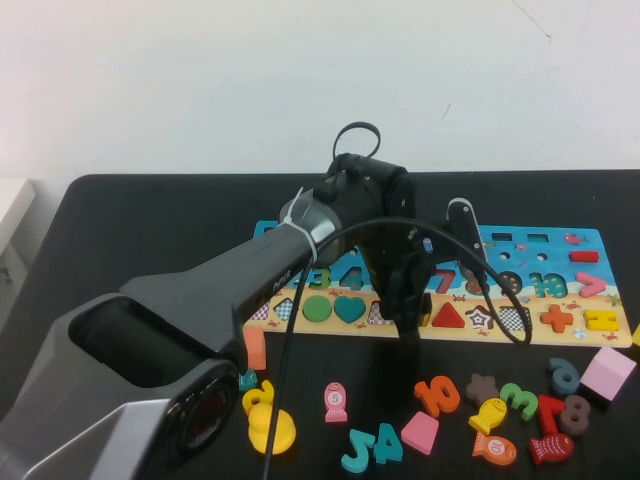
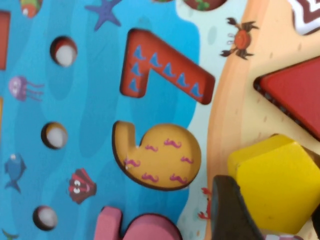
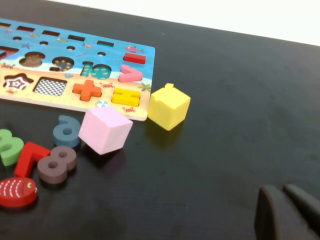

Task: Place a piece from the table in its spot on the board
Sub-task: Place the "Pentagon" into the hole of the Pentagon

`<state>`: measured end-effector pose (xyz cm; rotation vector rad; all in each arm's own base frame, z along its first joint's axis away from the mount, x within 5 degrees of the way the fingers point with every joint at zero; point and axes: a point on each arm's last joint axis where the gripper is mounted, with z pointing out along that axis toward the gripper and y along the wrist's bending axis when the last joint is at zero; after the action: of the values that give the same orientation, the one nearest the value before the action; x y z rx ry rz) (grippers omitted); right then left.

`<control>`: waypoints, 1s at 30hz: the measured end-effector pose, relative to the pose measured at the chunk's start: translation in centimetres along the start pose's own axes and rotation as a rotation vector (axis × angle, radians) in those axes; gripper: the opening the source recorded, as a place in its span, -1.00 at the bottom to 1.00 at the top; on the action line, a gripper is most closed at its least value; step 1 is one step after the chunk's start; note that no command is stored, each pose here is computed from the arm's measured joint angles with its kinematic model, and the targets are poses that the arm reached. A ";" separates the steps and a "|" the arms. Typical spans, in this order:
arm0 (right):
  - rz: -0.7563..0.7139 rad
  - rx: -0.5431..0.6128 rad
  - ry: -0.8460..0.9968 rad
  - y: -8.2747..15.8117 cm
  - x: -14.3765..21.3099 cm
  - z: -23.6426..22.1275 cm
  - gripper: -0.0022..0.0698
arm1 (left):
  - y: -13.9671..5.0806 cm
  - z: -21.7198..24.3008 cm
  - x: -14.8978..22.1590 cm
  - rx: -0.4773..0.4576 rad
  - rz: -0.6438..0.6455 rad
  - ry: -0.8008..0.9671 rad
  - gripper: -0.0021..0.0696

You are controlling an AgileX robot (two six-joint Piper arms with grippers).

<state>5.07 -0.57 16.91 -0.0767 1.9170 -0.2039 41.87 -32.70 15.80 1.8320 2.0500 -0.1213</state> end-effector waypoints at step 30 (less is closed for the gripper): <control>0.000 0.000 0.000 0.0 0.0 0.0 -0.89 | -0.3 0.0 0.0 0.039 0.231 -0.005 -0.10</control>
<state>5.07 -0.57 16.91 -0.0767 1.9170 -0.2039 41.57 -32.70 15.74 2.0738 1.8287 -0.1034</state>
